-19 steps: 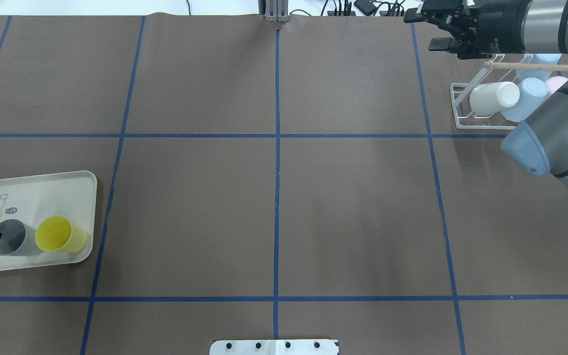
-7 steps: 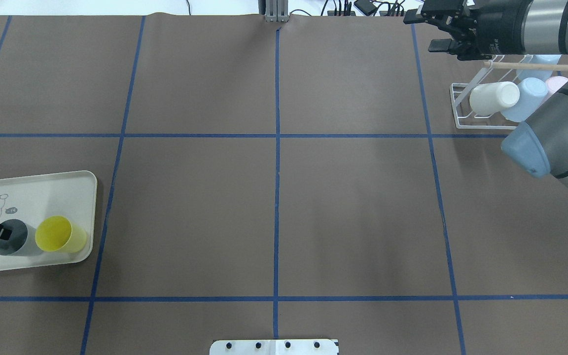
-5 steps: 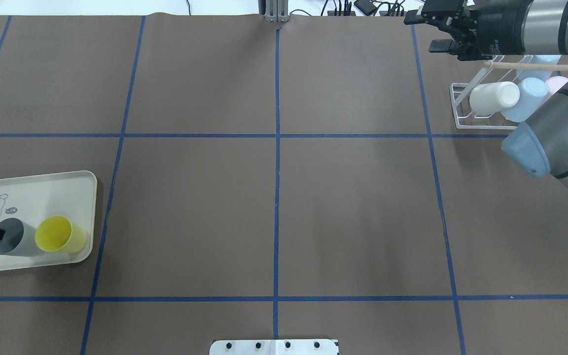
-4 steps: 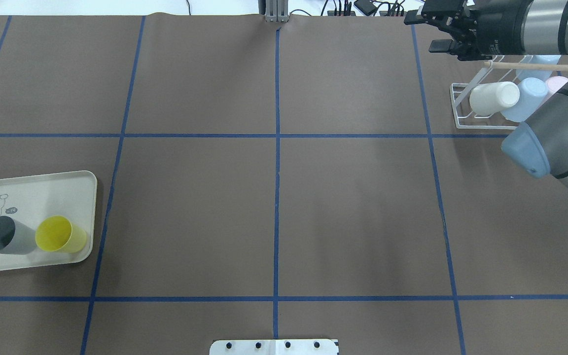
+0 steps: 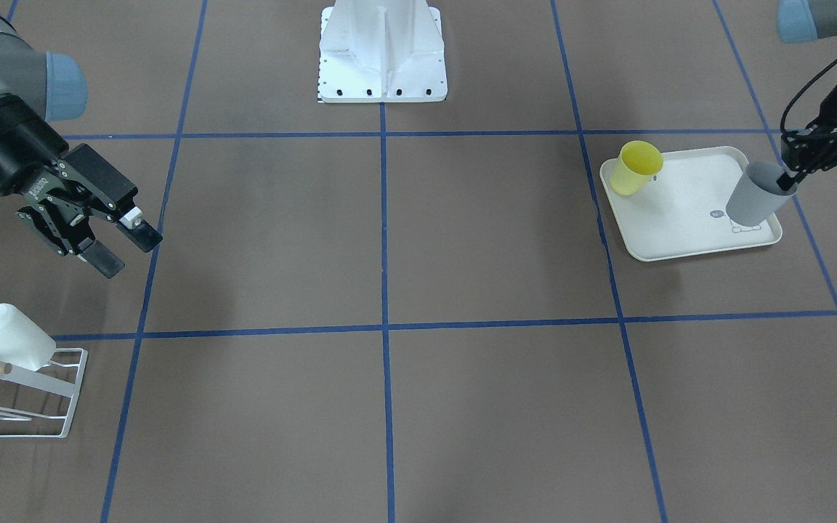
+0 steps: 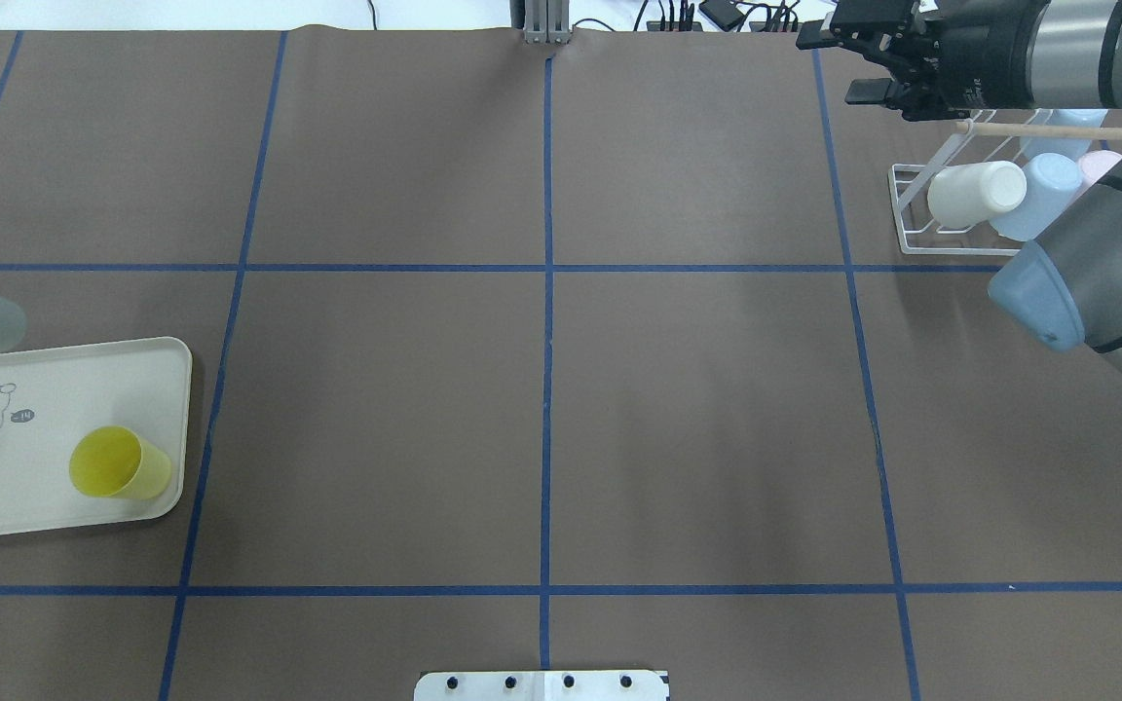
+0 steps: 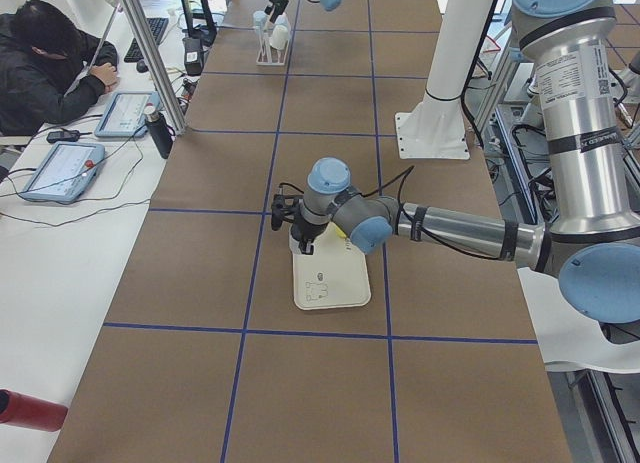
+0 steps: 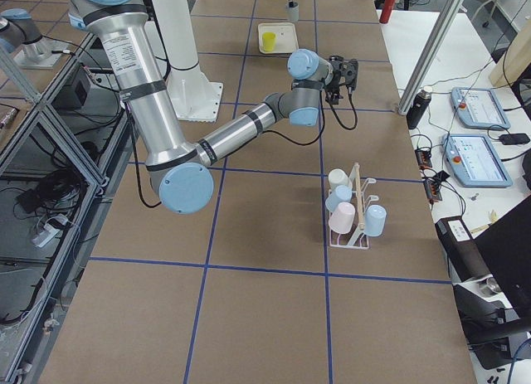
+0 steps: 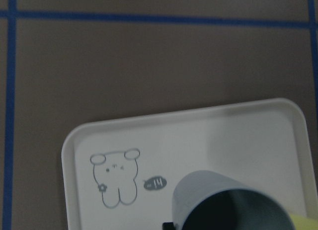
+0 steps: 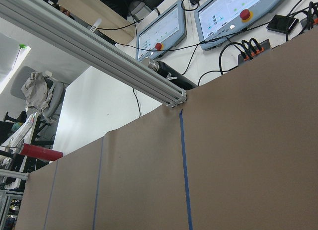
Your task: Transfer IKEA cup to right arm and place on rack
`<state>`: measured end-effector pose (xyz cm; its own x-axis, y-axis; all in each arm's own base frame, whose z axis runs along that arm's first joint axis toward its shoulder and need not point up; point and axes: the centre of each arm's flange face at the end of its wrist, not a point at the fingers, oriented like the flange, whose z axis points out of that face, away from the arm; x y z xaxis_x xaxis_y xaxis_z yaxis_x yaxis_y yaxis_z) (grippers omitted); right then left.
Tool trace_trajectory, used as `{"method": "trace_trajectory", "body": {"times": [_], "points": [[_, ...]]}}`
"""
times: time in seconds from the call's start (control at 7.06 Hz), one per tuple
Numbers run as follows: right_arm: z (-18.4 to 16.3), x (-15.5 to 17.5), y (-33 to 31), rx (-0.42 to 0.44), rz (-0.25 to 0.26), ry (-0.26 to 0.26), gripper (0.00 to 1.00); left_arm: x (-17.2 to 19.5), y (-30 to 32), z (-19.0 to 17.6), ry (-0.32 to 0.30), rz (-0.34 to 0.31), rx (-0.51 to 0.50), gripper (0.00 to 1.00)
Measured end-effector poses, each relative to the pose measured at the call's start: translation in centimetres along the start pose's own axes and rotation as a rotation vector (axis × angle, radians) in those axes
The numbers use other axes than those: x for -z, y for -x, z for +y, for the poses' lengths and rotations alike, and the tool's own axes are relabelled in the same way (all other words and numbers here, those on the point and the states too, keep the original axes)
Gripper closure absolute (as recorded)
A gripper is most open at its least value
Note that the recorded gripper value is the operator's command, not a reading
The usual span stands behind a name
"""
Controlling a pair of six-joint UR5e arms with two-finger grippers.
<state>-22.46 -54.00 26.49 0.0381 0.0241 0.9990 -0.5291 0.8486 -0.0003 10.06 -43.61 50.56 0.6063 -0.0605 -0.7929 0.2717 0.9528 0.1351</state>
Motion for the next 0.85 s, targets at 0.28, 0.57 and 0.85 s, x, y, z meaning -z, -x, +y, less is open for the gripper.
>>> {"method": "trace_trajectory", "body": {"times": [0.28, 0.57, 0.85], "points": [[0.3, -0.3, 0.2, -0.006, -0.003, 0.004, 0.0, 1.6, -7.2, -5.1, -0.106, 0.084, 0.175, 1.0], [0.8, -1.1, 2.1, -0.042, -0.03, 0.01, 0.0, 2.0, -16.8, -7.6, -0.132, 0.215, 0.391, 1.0], [2.7, -2.9, 5.5, -0.125, -0.087, -0.008, 0.0, 2.4, -25.8, -7.6, -0.124, 0.392, 0.591, 1.0]]}}
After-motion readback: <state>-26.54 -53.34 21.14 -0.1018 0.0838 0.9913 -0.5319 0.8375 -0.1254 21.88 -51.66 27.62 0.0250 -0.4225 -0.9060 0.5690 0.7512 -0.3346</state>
